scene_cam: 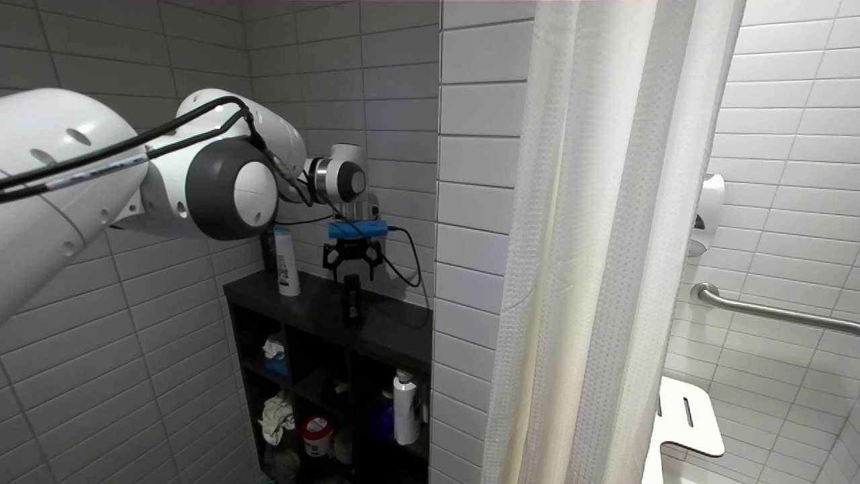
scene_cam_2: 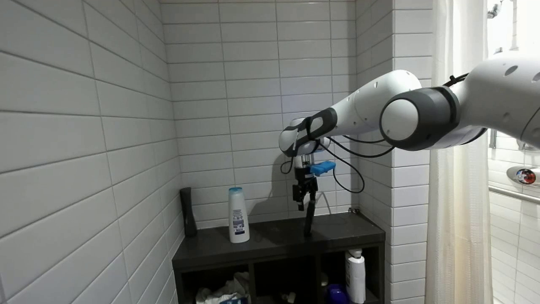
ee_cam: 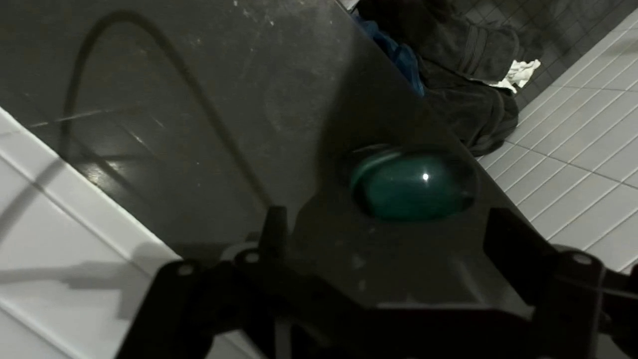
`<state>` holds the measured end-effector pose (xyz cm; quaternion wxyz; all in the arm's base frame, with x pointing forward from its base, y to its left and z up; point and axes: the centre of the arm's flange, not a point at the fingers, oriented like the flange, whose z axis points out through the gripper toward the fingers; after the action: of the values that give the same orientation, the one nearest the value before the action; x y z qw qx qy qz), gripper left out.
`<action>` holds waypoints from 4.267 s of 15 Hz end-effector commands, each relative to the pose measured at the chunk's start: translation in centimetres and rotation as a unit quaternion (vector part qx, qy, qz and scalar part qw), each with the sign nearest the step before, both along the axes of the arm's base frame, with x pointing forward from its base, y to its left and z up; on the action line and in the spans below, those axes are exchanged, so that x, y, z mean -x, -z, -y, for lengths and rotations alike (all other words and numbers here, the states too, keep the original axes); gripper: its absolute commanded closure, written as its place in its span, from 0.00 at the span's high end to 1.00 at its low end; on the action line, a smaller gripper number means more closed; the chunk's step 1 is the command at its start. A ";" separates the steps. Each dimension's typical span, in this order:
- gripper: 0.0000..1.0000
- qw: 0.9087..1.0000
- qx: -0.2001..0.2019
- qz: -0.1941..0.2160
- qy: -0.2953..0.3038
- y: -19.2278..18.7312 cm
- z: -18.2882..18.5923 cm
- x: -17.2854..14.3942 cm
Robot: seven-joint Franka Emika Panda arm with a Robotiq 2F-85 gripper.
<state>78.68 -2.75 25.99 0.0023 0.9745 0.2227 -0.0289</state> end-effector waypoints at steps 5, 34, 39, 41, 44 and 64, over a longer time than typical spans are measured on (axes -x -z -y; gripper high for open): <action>1.00 1.000 0.005 -0.004 -0.002 -0.2 -0.2 0.7; 0.26 1.000 0.020 0.014 -0.008 -2.5 -0.6 1.4; 0.26 0.999 0.029 0.037 -0.012 -5.7 -1.0 1.9; 0.26 0.998 0.030 0.046 -0.013 -7.1 -1.3 2.3; 0.26 0.998 0.027 0.054 -0.015 -8.7 -1.8 2.6; 0.26 0.998 0.022 0.066 -0.012 -10.7 -1.7 4.7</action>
<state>75.32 -0.59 36.93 0.0429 0.9694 0.2389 0.0358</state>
